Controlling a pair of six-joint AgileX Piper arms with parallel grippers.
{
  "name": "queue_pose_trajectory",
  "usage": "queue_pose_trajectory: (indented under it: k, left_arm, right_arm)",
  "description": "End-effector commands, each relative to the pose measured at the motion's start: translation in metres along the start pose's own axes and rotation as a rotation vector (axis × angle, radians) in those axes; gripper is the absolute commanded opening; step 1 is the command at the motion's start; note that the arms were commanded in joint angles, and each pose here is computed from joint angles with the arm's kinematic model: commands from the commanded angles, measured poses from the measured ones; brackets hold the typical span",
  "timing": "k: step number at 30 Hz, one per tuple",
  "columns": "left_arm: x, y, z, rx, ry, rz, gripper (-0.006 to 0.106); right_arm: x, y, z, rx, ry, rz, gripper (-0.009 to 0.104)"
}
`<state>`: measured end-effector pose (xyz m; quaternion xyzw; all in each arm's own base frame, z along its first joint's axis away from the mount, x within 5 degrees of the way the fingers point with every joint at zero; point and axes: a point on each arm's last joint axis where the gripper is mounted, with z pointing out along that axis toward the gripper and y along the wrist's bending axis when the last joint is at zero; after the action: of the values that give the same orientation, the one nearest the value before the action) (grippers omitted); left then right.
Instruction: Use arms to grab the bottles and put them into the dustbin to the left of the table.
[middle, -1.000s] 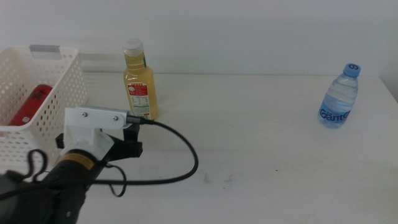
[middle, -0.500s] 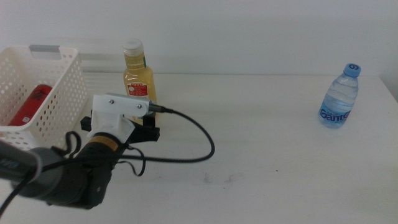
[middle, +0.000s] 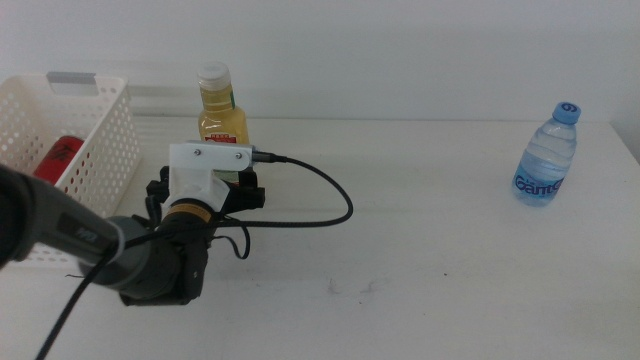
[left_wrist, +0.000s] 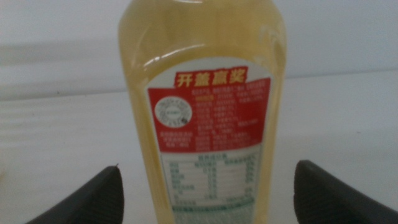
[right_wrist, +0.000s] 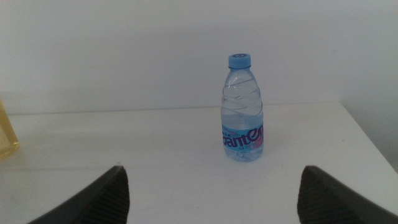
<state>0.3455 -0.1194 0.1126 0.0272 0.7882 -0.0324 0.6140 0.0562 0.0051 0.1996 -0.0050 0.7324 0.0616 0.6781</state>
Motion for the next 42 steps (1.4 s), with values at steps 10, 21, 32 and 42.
queue_pose_trajectory:
  k: [10, 21, 32, 42]
  left_arm:
    - [0.0, 0.003, 0.043, -0.064, -0.051, 0.027, 0.094]
    - [0.005, 0.008, 0.061, -0.098, -0.052, 0.0, 0.072]
    - [-0.056, 0.011, -0.046, -0.064, 0.14, 0.039, -0.002]
    - [-0.132, 0.032, -0.115, 0.101, 0.17, 0.047, 0.004]
  right_arm:
    - [0.001, -0.001, 0.0, 0.009, -0.003, -0.016, 0.091]
    - [0.001, -0.001, 0.0, 0.009, -0.003, -0.016, 0.091]
    - [0.001, -0.001, 0.0, 0.009, -0.003, -0.016, 0.091]
    - [0.001, -0.001, 0.0, 0.009, -0.003, -0.016, 0.091]
